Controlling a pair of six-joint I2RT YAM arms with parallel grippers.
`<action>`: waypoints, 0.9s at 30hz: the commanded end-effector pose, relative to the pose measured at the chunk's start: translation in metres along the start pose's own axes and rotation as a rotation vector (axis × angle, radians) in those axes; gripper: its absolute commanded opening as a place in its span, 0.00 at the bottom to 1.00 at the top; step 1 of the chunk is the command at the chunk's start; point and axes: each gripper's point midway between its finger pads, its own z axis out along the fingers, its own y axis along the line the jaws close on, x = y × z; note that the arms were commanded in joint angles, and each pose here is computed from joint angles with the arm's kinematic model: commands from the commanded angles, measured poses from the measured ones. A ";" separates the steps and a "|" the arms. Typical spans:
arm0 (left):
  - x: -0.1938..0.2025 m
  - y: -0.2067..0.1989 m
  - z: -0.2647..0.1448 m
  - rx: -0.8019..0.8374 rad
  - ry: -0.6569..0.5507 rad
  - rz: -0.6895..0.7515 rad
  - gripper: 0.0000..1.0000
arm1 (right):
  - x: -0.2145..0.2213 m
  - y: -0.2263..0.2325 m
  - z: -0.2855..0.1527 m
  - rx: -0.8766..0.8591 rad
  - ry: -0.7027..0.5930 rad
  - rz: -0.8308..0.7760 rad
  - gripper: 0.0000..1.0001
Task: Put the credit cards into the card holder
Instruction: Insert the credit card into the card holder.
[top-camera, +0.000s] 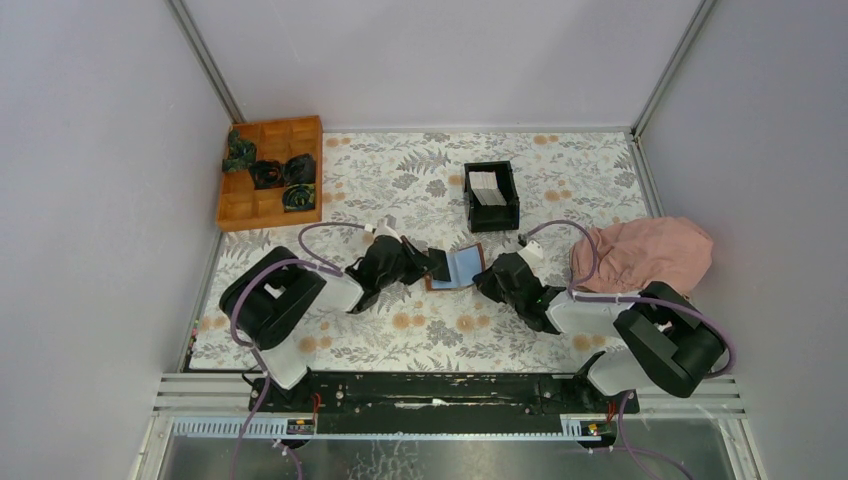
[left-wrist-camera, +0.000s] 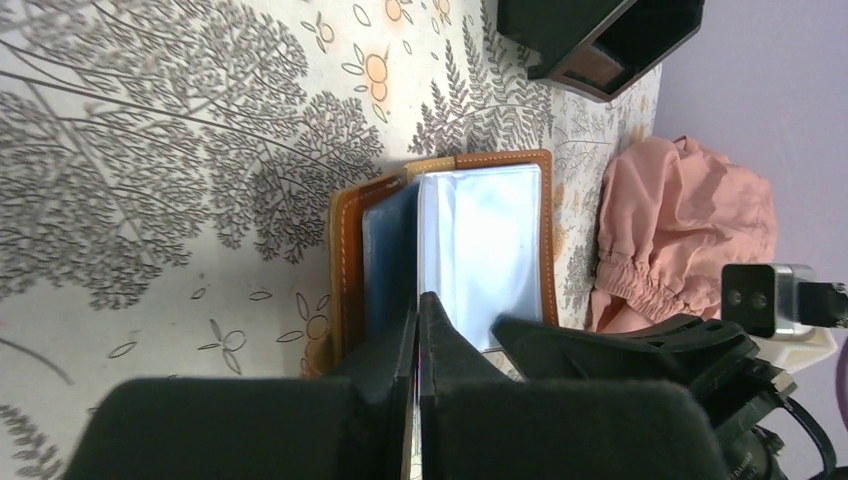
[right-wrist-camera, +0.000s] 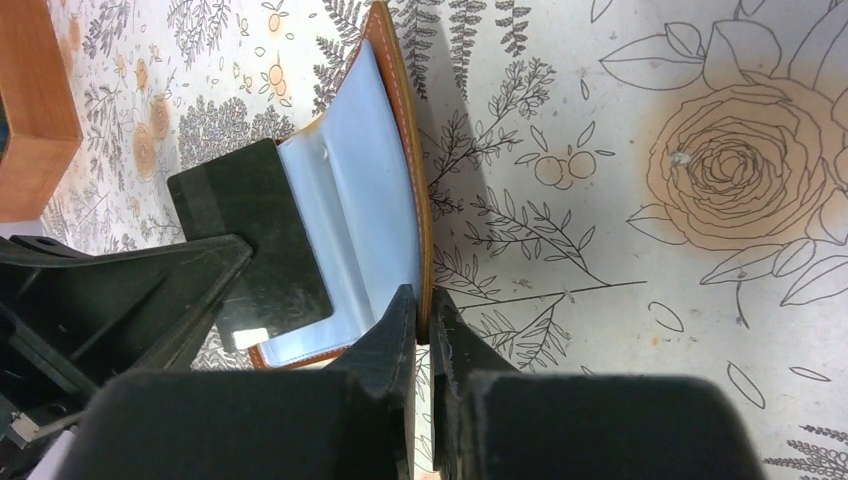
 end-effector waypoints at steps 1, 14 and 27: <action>0.004 -0.019 0.004 0.089 -0.012 -0.020 0.00 | -0.003 0.004 0.004 -0.019 -0.037 0.065 0.00; 0.017 -0.021 0.016 0.073 0.039 0.025 0.00 | 0.006 0.002 0.007 -0.036 -0.003 0.053 0.00; 0.017 -0.004 0.022 -0.007 0.011 0.023 0.00 | 0.017 -0.005 0.008 -0.036 0.041 0.074 0.00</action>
